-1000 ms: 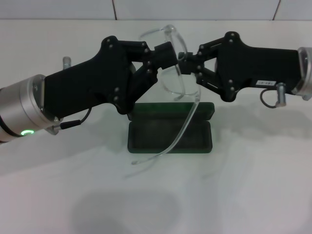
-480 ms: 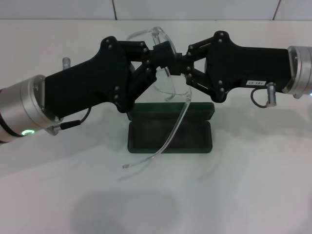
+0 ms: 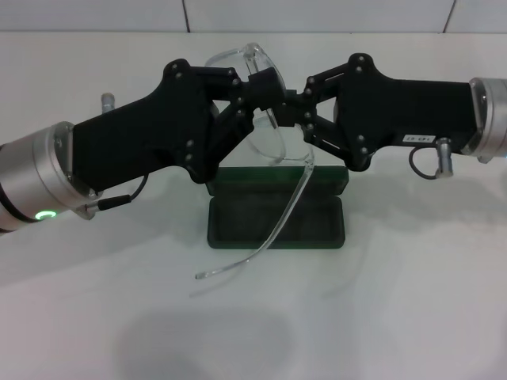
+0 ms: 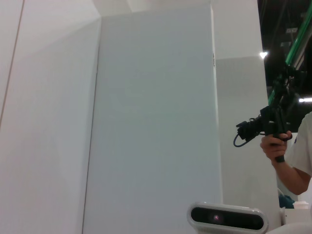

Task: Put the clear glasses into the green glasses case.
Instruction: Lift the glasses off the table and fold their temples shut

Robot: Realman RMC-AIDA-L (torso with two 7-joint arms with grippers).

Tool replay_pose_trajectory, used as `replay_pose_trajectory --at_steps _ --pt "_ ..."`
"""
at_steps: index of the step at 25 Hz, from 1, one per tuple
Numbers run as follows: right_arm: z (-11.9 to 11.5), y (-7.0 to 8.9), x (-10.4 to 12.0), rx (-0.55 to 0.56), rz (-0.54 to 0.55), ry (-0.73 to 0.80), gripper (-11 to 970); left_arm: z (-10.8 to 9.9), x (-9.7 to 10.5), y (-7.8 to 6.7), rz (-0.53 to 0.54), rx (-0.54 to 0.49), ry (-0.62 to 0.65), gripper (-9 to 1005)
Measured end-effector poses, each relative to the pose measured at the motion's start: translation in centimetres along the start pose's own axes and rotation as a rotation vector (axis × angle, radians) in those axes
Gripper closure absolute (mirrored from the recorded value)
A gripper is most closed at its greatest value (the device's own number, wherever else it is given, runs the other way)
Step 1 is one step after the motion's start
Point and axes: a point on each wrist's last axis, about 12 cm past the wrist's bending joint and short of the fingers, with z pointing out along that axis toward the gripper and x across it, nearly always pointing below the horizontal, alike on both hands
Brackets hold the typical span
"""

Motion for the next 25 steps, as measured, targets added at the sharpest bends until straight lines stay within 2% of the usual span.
replay_pose_trajectory --at_steps 16,18,21,22,23,25 --pt "-0.7 -0.4 -0.2 0.064 -0.046 -0.009 892 -0.5 -0.5 -0.2 0.013 0.022 -0.009 960" --pt "-0.9 -0.4 -0.3 0.069 -0.055 -0.007 892 -1.1 -1.0 -0.1 0.029 0.007 -0.015 960" --pt "-1.5 -0.1 -0.5 0.08 -0.07 -0.008 892 -3.3 -2.2 0.2 0.06 -0.052 -0.01 960" --pt "-1.8 0.0 -0.7 0.088 -0.076 -0.012 892 -3.3 -2.2 0.2 0.06 -0.052 -0.01 960" --pt "-2.1 0.2 -0.7 0.097 -0.079 -0.02 892 -4.9 -3.0 0.3 0.072 -0.096 0.001 960" --pt "-2.7 0.5 -1.0 0.114 -0.083 -0.045 892 -6.2 -3.4 0.3 0.076 -0.13 0.01 960"
